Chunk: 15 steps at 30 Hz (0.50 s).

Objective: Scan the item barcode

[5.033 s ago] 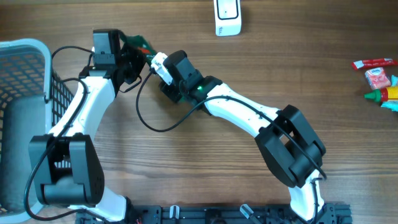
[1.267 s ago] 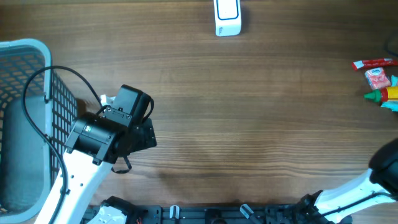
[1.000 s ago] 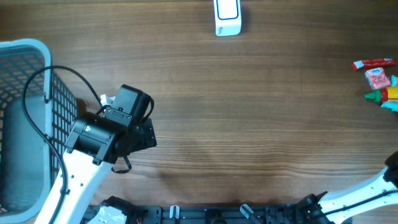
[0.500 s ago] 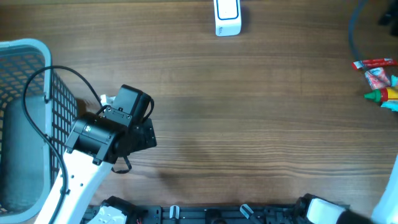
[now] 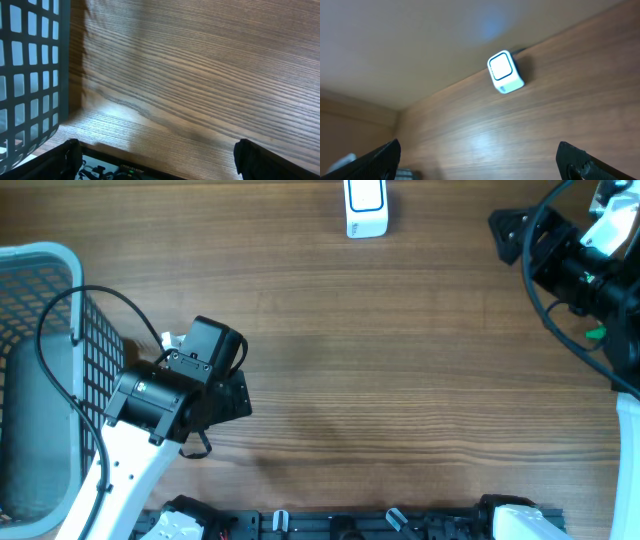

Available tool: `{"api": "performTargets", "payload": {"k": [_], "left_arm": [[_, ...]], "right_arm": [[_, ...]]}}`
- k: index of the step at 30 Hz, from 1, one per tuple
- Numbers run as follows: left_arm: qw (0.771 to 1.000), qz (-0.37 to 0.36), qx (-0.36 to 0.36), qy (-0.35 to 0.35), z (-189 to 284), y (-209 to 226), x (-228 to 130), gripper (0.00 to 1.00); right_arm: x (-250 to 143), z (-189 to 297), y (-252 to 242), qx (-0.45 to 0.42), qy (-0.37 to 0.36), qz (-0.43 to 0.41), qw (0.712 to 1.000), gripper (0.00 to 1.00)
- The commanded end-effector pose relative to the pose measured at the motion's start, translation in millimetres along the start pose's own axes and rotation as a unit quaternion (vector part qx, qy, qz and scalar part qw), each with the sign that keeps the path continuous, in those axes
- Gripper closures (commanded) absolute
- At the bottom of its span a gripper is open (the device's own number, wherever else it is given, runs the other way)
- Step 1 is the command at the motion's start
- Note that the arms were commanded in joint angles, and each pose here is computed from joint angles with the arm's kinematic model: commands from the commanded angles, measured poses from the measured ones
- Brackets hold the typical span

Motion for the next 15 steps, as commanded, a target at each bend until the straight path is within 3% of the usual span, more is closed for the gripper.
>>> {"api": "performTargets", "payload": {"k": [1,8,13,15], "left_arm": [[1.0,-0.005,0.002,-0.005,1.1,0.9,0.5,0.0],[1.0,-0.005,0.002,-0.005,1.1,0.9,0.5,0.0],[1.0,-0.005,0.002,-0.005,1.1,0.9,0.5,0.0],[1.0,-0.005,0.002,-0.005,1.1,0.9,0.5,0.0]], "right_arm": [[0.4,5.2,-3.5,-0.028,-0.02,0.087,0.996,0.0],[-40.3,58.9,-26.7,-0.056,-0.126,0.112,0.984,0.0],[-92.2,75.8,-53.0,-0.009,-0.217,0.153,0.964,0.0],[-112.6,78.8,-64.7,0.026,-0.283,0.185,0.941,0.0]]}}
Point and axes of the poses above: each gripper's point midway between its finger pads, its own z axis back along the fingers, its own y axis along the line the jaws close on, x = y × z, the point moved 3 cm from there along z, back along the fingers, and after that the axes turned 4 degrees about -z, right-handed, at the moved point
